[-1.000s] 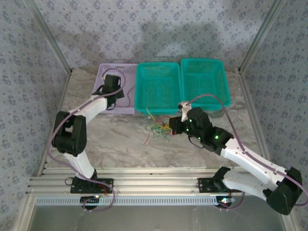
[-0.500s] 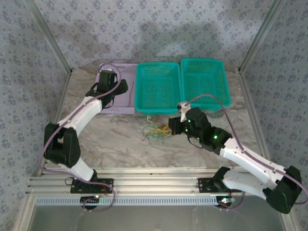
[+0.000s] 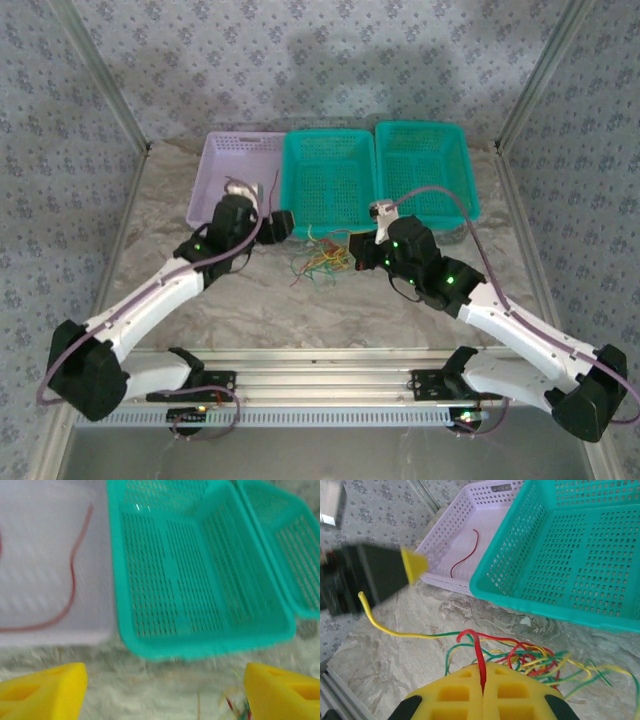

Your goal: Untangle the cables

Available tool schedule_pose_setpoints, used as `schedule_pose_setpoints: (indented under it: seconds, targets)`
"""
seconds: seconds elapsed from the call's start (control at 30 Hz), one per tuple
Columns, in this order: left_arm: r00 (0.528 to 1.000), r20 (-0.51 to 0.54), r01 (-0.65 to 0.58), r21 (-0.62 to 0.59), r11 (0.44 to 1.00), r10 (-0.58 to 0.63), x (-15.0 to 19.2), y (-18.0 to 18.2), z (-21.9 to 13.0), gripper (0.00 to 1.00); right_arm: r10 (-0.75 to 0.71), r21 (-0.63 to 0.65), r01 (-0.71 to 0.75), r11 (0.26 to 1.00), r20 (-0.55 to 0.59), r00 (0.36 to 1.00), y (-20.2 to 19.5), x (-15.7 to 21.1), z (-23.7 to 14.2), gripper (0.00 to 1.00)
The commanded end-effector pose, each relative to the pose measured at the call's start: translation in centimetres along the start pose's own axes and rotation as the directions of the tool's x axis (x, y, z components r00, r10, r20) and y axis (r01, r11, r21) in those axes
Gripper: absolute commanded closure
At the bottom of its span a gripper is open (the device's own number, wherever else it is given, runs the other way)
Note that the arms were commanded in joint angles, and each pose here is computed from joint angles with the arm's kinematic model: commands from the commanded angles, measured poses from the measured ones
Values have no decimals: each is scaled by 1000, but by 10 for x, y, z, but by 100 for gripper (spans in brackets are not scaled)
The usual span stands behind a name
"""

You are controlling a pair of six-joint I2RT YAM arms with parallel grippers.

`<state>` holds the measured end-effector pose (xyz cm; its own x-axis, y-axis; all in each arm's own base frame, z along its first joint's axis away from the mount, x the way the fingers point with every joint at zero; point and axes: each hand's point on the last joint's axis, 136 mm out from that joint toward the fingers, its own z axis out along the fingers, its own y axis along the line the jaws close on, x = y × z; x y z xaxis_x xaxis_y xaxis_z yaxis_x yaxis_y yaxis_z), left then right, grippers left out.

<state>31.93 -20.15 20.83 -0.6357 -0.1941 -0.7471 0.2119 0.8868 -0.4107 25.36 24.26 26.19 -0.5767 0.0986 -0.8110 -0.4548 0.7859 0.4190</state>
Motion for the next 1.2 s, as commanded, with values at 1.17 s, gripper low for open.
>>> schedule_pose_setpoints:
  seconds: [1.17]
  targets:
    - [968, -212, 212, 418, 883, -132, 89, -62, 4, 47, 33, -51, -26, 998, 147, 989, 13, -40, -29, 100]
